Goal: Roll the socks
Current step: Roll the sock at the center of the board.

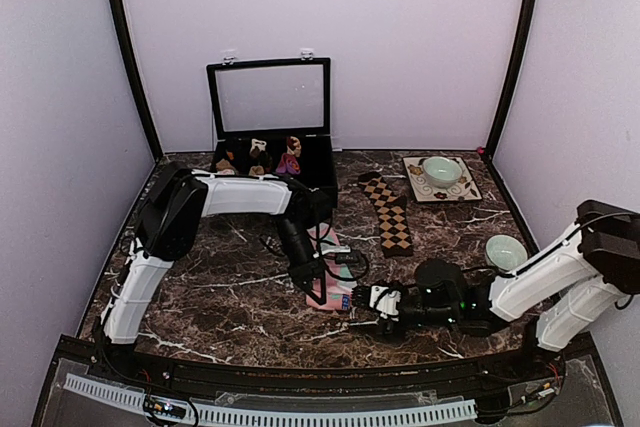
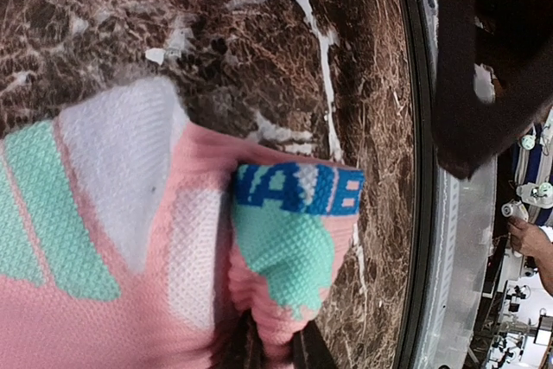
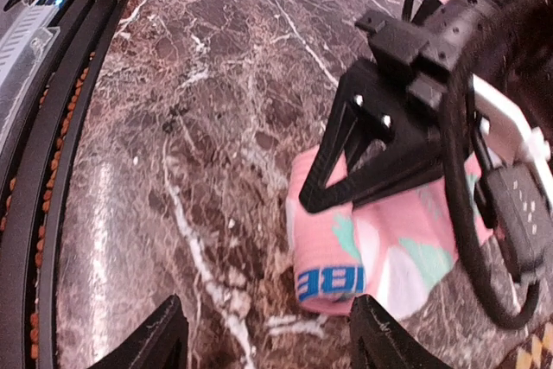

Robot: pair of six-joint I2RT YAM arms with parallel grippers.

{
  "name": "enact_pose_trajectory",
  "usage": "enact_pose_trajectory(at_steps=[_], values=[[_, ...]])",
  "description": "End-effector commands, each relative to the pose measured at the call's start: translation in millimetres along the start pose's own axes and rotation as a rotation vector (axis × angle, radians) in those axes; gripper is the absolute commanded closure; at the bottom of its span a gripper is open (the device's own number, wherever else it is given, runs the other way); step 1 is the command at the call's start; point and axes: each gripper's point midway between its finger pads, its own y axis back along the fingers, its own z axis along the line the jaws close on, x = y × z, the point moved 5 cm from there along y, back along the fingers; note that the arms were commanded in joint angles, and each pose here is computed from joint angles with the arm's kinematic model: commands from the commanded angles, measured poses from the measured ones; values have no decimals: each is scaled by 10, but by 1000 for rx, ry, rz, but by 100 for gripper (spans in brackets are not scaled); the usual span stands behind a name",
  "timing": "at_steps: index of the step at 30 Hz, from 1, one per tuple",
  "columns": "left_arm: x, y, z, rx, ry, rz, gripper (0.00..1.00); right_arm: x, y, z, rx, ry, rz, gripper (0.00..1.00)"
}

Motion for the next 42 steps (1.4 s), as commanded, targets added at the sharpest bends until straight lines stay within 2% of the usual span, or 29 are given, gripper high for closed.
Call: enact_pose_trajectory(at_steps=[1,7,15,23,24,27,30,31,33,38,42], values=[[457,-390,463,-128,94,238,93,-184,-221,-9,-43,168,-25,39],[483,-421,480,-118,98,254,94,-233,-482,-59,-91,213,-12,46],[468,-408,455,-101,82,252,92,-24,-578,-223,-115,163,52,52],[448,-362,406,-95,61,249,83,257,-647,-262,-155,80,156,62],[444,-349,396,-97,59,249,80,302,-652,-264,-158,69,175,64],[395,-224,326,-120,45,216,54,513,-642,-233,-186,21,250,69],[340,-28,223,-154,29,154,39,669,-588,-187,-204,-32,295,74],[334,49,200,-166,26,129,32,708,-564,-172,-206,-49,304,76],[327,181,152,-198,19,88,2,784,-516,-143,-209,-79,323,78],[350,422,54,-266,-7,1,1,891,-460,-82,-216,-139,358,83],[325,626,10,-394,-58,-87,1,942,-488,-94,-213,-203,386,86]])
